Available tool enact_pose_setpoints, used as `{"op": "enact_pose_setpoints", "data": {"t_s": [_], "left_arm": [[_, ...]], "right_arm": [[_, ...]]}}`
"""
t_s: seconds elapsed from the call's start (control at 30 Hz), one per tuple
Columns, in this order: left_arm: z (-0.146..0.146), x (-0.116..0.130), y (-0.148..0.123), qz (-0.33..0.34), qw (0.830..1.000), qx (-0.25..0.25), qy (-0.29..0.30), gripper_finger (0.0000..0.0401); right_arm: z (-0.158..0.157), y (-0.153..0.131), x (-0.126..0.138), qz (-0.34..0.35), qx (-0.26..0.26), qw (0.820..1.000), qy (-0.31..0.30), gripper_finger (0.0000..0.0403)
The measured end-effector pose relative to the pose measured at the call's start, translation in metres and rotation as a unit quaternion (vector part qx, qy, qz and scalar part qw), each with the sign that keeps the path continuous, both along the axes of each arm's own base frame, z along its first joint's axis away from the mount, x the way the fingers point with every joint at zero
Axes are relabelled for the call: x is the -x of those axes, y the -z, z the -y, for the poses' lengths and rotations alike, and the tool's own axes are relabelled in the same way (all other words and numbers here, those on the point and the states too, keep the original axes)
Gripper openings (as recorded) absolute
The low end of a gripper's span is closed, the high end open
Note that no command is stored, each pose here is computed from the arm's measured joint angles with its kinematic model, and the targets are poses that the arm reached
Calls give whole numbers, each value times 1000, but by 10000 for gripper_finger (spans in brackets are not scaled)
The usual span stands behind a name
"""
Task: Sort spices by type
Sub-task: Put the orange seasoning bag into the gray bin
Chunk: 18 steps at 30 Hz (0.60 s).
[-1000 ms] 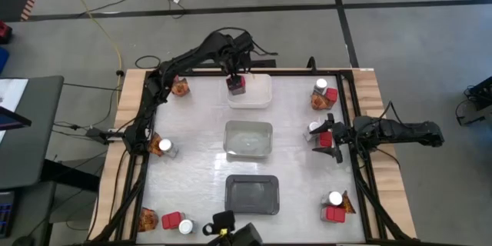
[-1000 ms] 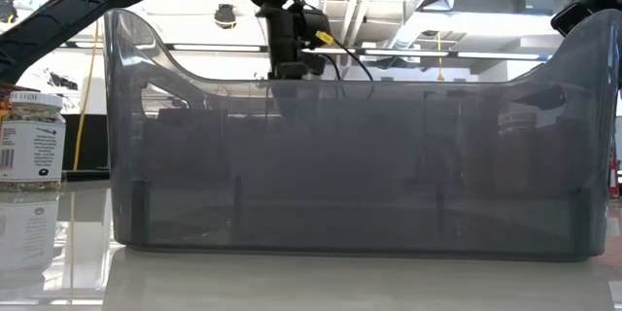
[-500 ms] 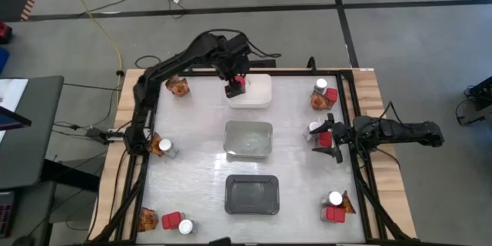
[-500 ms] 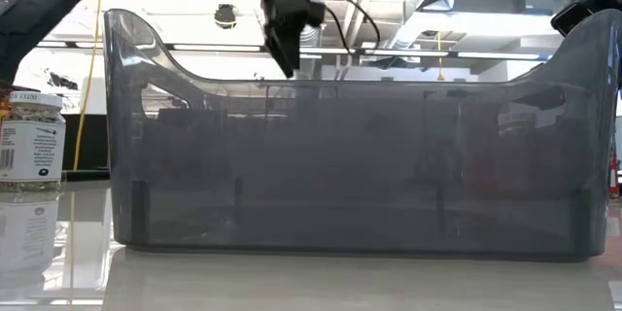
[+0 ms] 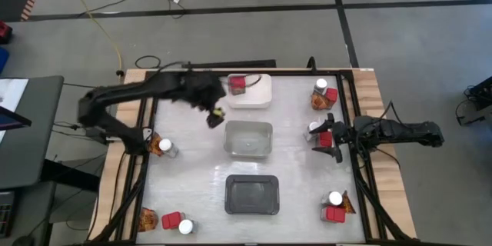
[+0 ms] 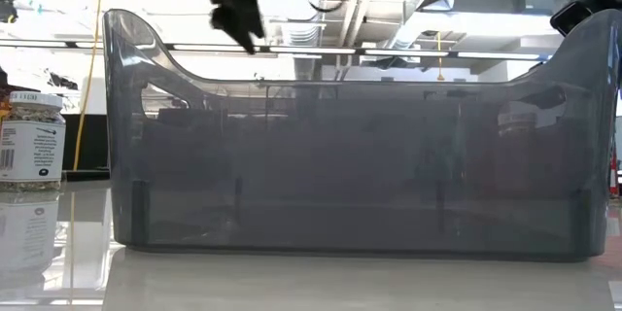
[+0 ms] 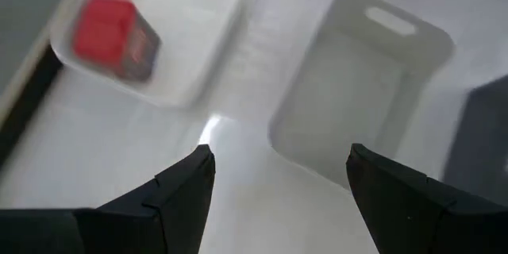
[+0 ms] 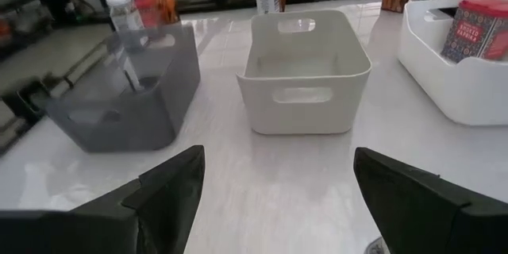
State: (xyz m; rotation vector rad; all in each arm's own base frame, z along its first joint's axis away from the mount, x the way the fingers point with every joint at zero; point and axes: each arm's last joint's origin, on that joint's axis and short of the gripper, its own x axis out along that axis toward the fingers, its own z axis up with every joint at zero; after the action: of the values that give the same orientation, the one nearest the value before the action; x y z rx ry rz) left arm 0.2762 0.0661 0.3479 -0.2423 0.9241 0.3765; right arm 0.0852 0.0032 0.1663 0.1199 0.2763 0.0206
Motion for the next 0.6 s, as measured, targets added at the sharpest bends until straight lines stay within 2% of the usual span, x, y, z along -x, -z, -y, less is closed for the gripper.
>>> {"op": "enact_pose_setpoints", "data": {"t_s": [0.07, 0.2, 0.3, 0.4, 0.5, 0.6], "left_arm": [[12, 15, 11, 14, 1000, 14, -13, 274], [28, 45, 31, 8, 998, 44, -37, 274], [33, 62, 44, -4, 998, 46, -34, 274], [39, 73, 54, -6, 997, 72, -28, 274], [44, 78, 68, 9, 999, 42, 17, 274], [45, 80, 86, 49, 998, 13, 46, 274]], "right_arm": [[0, -2, -1, 14, -21, 1000, 10, 352], [3, -11, -3, 58, -7, 997, 44, 352], [5, -19, -4, 99, -4, 993, 71, 352], [7, -30, -6, 157, -7, 984, 83, 352], [9, -44, -9, 221, -10, 971, 93, 352], [11, -60, -11, 238, -9, 965, 112, 352]]}}
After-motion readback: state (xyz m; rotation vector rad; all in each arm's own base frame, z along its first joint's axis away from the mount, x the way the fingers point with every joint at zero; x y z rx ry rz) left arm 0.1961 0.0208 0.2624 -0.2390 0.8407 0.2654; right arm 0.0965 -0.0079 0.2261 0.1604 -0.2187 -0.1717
